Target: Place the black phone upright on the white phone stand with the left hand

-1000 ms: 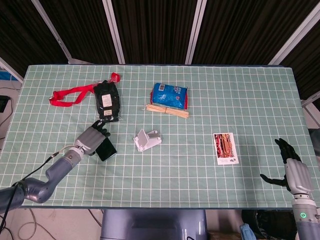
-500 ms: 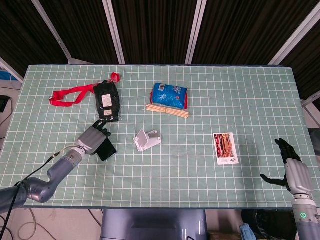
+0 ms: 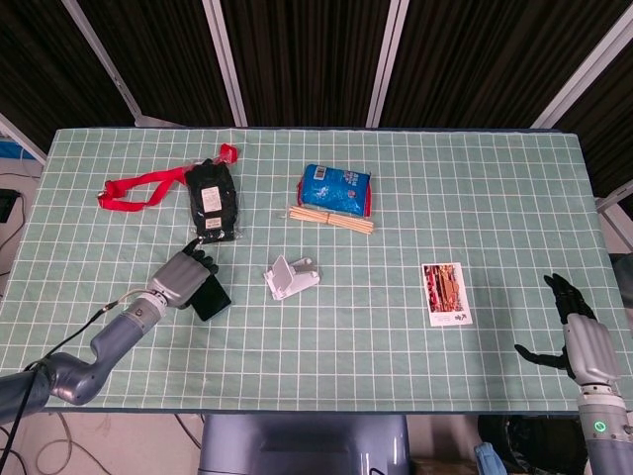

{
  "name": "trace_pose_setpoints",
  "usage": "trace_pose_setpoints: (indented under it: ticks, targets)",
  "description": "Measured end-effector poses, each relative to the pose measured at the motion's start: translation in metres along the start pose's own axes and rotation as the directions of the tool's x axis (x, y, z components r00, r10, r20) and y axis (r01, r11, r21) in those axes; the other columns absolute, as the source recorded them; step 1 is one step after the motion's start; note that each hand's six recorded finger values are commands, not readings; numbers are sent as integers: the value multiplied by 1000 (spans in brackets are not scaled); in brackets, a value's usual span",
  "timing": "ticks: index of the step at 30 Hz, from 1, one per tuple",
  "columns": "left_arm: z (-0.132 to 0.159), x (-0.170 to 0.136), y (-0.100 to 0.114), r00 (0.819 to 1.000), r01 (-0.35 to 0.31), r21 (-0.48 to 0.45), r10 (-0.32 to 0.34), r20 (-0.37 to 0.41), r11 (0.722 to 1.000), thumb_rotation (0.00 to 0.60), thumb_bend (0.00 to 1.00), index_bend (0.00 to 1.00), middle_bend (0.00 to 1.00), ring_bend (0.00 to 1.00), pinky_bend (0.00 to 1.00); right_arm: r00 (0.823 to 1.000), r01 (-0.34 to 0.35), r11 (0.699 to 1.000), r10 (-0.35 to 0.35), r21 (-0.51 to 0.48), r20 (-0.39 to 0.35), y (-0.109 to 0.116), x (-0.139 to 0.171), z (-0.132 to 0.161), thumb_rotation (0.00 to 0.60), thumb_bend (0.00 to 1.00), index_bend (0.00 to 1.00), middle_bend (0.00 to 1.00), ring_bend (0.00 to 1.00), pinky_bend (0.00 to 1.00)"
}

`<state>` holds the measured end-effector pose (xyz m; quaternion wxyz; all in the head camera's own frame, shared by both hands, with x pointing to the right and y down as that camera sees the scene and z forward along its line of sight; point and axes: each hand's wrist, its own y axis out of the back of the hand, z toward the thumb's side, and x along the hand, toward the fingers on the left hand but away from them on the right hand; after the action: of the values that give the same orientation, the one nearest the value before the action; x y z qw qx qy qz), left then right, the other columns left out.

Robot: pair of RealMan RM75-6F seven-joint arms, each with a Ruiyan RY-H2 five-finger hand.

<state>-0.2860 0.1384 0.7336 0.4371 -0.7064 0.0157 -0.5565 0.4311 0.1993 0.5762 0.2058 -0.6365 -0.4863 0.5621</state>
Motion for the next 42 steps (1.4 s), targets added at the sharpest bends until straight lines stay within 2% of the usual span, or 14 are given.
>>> trace_pose_setpoints:
  ticks: [13,18,21,24,30,33,36,40,42]
  targets:
    - [-2,-10,24,997,-76,-32,76,-10,997,600,526,623,672,179,8,1000,0,1000,0,-4,-2,0,1,0,600,118,0,0,0,154]
    - [-1,-13,39,991,-134,-91,131,-36,987,600,526,625,675,188,7,1000,0,1000,0,-8,-1,1,1,0,600,117,0,0,0,154]
    - [1,-16,49,981,-189,-178,179,-74,966,600,526,626,675,188,7,1000,0,1000,0,-11,0,1,1,0,600,117,0,0,0,154]
    - [7,-18,58,971,-236,-283,212,-114,930,600,526,625,675,188,8,1000,-2,1000,2,-13,0,0,1,0,600,117,0,0,0,154]
    - [21,-20,64,969,-244,-395,209,-130,886,600,526,624,677,188,7,1000,-3,1000,3,-18,2,1,1,-1,600,118,0,0,0,154]
    - [28,-19,69,963,-268,-445,222,-153,855,600,526,623,677,189,7,1000,-4,1000,4,-18,1,1,1,-1,600,118,0,0,0,154]
    - [37,-16,74,955,-294,-534,230,-185,793,600,524,622,676,188,8,1000,-5,1000,5,-18,1,0,1,-1,600,118,0,0,0,154]
    - [49,-12,80,947,-320,-654,225,-228,686,600,515,619,675,189,7,1000,-4,1000,4,-21,2,1,1,-1,600,118,0,0,0,154]
    - [55,-11,84,942,-336,-707,222,-253,622,600,512,616,675,189,4,1000,-5,1000,5,-23,3,1,2,-1,600,118,0,0,0,154]
